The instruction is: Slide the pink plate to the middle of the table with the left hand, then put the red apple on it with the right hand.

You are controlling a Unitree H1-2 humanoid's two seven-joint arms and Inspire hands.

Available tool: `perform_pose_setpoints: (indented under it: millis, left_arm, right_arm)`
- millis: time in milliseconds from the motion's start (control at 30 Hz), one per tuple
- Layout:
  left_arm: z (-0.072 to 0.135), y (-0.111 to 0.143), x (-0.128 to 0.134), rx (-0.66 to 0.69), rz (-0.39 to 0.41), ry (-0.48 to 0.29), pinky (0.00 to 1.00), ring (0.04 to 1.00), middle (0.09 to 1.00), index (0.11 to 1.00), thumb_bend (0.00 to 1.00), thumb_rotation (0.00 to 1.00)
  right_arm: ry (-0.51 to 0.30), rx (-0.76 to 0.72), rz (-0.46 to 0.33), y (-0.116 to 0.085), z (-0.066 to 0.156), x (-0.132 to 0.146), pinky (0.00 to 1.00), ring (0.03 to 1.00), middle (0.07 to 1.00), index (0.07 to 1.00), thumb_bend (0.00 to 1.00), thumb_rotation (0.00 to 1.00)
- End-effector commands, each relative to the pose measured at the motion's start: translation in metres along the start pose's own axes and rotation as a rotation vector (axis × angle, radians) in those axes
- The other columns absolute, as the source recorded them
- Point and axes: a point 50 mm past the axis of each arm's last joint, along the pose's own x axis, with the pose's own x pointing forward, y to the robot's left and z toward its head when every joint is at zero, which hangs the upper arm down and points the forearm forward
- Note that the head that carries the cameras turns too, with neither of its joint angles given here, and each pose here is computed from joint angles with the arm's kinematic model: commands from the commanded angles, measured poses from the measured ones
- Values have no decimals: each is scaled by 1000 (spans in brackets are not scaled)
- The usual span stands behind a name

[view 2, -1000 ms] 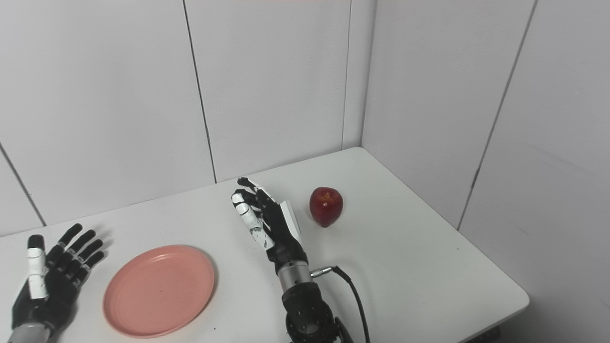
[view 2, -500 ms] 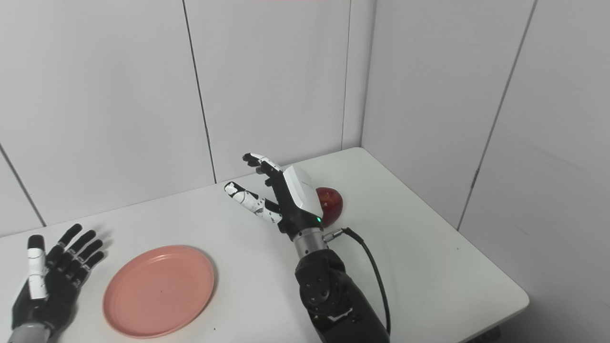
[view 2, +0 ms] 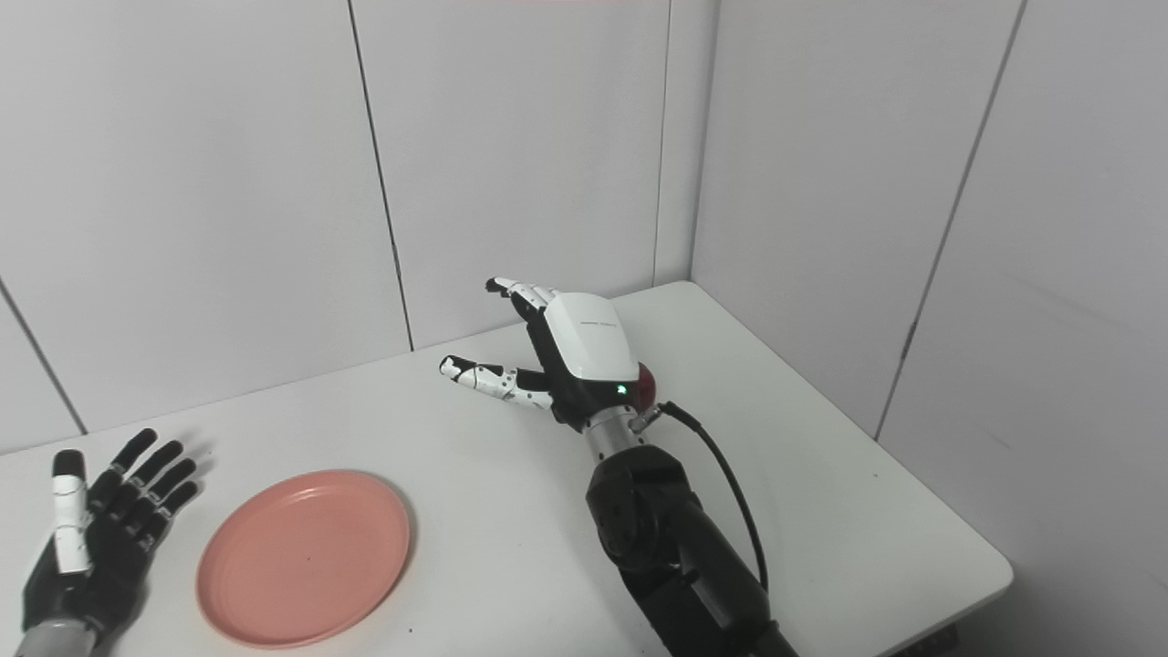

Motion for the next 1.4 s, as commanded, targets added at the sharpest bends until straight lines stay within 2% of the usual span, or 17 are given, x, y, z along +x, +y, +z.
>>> perform_pose_setpoints:
  millis: [0, 200, 333, 633, 1367]
  left_arm:
    - [-12, 4, -3, 4, 17, 74, 864, 838, 845, 850, 874, 890]
    - [-12, 2, -3, 8, 14, 73, 869, 831, 842, 847, 873, 894]
    - [-12, 2, -3, 8, 10, 73, 878, 841, 841, 851, 864, 901]
    - [-12, 3, -3, 13, 7, 76, 882, 844, 843, 852, 871, 901]
    - [-16, 2, -7, 26, 0, 82, 861, 833, 849, 866, 873, 915]
  right_arm:
    - [-51, -63, -81, -21, 5, 20, 739, 783, 787, 783, 886, 1000]
    - [-55, -242, -76, -24, -12, 24, 731, 765, 786, 768, 855, 1000]
    - [-39, -305, -62, -25, -27, 28, 737, 757, 777, 753, 841, 1000]
    - [3, -376, -43, -23, -52, 30, 702, 730, 754, 742, 837, 1000]
    - [140, -411, 66, -14, -96, 23, 719, 753, 764, 759, 832, 1000]
